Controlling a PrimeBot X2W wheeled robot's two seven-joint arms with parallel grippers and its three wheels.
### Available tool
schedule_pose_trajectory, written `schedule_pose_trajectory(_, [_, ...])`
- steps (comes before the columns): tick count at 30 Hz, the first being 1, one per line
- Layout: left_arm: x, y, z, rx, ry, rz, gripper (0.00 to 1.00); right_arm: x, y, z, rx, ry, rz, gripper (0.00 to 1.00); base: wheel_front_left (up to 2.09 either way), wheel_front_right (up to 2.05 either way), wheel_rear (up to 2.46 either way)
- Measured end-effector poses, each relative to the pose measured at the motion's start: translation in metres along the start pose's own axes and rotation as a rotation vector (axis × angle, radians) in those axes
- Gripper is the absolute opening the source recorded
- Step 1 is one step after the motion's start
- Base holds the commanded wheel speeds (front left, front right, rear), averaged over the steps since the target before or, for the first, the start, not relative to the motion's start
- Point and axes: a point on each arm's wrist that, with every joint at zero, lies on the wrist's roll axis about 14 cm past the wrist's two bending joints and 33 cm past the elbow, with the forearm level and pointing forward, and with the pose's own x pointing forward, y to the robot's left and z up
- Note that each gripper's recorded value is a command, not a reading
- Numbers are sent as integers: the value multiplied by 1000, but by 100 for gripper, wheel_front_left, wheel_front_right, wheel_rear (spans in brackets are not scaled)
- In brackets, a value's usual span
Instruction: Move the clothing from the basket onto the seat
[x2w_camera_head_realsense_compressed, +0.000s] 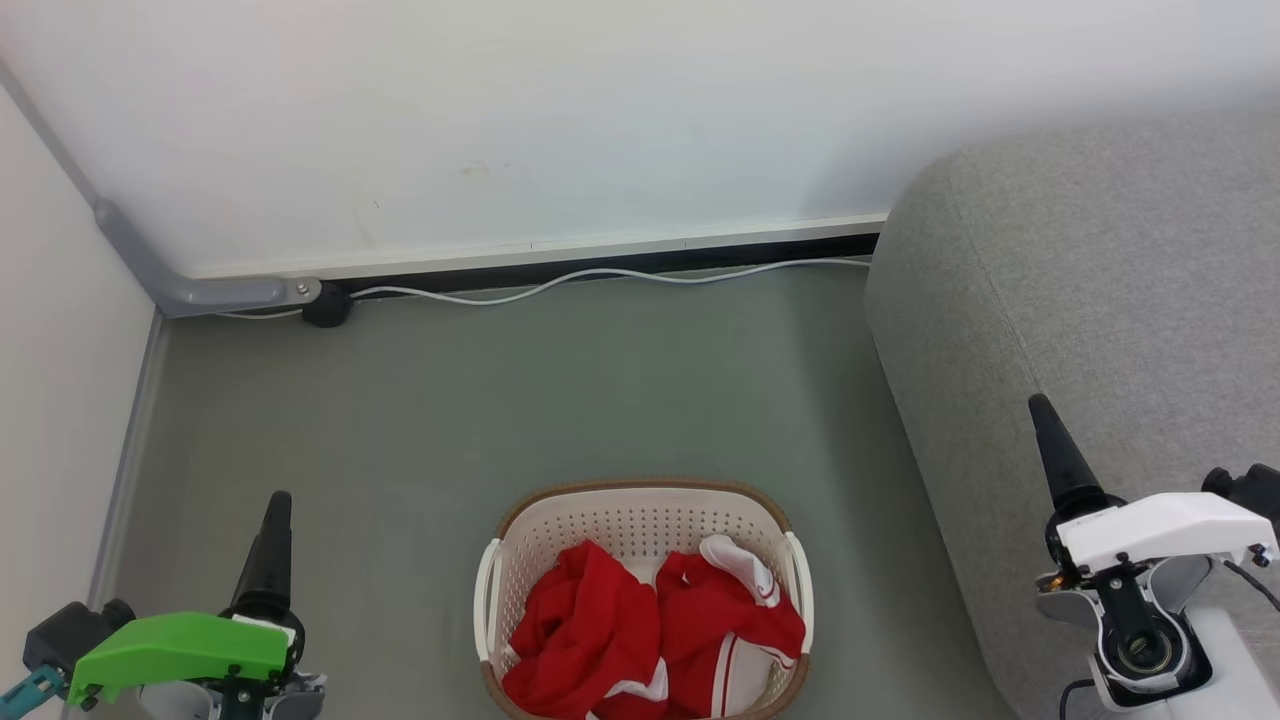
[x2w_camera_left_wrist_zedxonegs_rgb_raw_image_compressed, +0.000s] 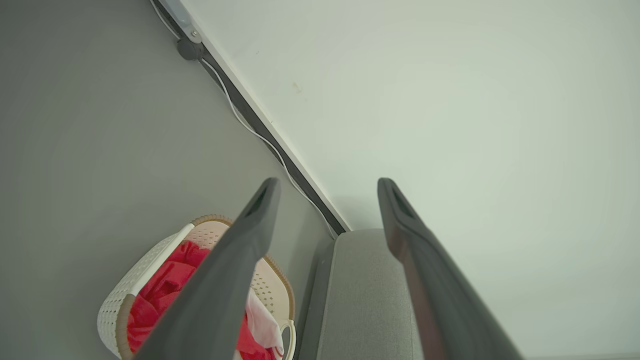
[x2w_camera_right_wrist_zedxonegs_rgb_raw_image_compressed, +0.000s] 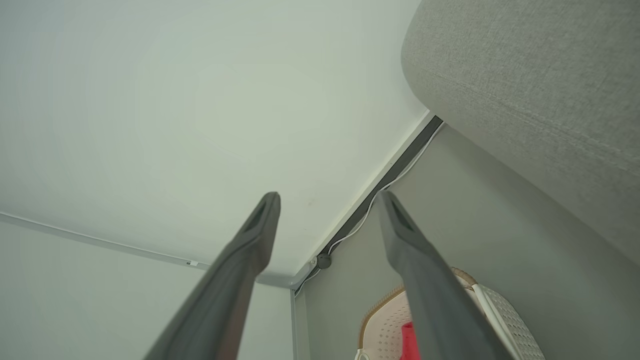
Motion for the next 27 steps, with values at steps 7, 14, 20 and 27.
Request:
schedule_pose_trajectory(7, [1, -7, 1, 106, -12, -17, 100, 0, 3, -6, -111, 7, -1, 100, 0, 0, 0])
schedule_pose_trajectory(14, [1, -13, 2, 190, -29, -37, 100, 0, 7, -11, -218, 8, 9, 100, 0, 0, 0])
schedule_pose_trajectory(20, [-1, -16, 1, 269, -44, -45, 100, -1, 11, -16, -309, 8, 22, 100, 0, 0, 0])
schedule_pose_trajectory(27, [-3, -18, -1, 358, -53, -55, 100, -2, 16, -21, -416, 5, 41, 100, 0, 0, 0])
